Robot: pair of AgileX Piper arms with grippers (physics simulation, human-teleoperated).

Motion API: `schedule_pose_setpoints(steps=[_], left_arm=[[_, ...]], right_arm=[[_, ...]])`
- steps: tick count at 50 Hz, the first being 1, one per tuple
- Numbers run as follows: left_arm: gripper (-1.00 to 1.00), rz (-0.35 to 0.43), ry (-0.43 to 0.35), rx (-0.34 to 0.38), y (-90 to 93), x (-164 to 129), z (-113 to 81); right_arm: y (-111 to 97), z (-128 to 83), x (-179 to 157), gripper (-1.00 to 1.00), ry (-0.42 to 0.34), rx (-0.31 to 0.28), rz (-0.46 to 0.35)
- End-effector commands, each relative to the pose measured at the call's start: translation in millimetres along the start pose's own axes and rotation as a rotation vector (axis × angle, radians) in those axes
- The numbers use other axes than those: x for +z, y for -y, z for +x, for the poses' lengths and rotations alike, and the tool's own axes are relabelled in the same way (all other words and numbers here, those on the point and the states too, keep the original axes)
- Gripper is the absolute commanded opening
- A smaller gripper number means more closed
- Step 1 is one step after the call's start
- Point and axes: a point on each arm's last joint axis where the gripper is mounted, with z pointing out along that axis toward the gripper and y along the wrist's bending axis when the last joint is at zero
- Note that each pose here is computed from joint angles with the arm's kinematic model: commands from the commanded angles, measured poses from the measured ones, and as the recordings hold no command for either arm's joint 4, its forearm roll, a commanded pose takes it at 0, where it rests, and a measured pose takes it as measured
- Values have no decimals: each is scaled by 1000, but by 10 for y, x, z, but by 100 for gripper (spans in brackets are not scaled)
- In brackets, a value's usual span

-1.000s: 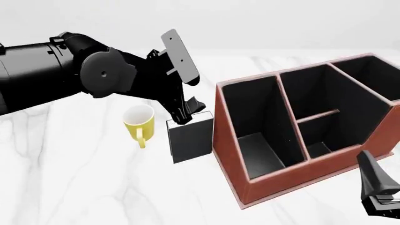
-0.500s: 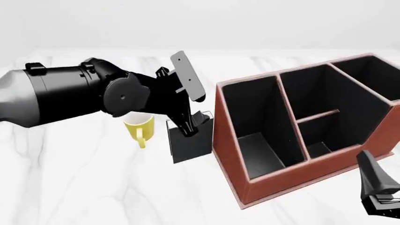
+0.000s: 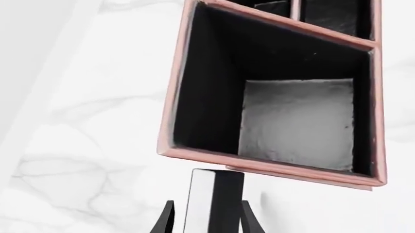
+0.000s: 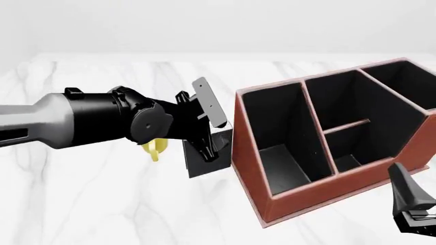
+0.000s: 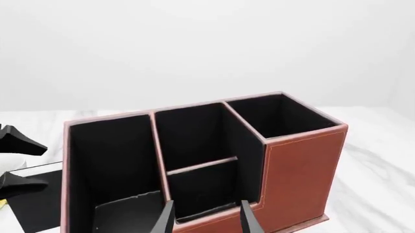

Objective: Pick up the book and place it in the back compartment of the caddy.

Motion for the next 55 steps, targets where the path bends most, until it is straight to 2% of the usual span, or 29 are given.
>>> schedule_pose_setpoints(steps=[1, 11, 16, 32, 33, 34, 55], left_arm=[[100, 3, -19, -5, 20, 122, 105], [100, 5, -31, -6, 52, 231, 197], [100, -9, -44, 7, -11, 296, 271], [100, -4, -50, 2, 14, 418, 313], [-100, 26, -67, -24, 129, 467, 329], [-100, 23, -5, -76, 170, 186, 119], [-100, 21, -4, -99, 117, 35, 45]], right_arm=[[0, 1, 1, 100, -1, -2, 0], [0, 1, 2, 100, -1, -3, 1], [0, 1, 2, 100, -1, -3, 0], [0, 1, 12, 100, -4, -2, 0], [2, -1, 20, 100, -5, -1, 3], [1, -1, 32, 100, -8, 4, 2], [2, 0, 21, 100, -6, 1, 3]])
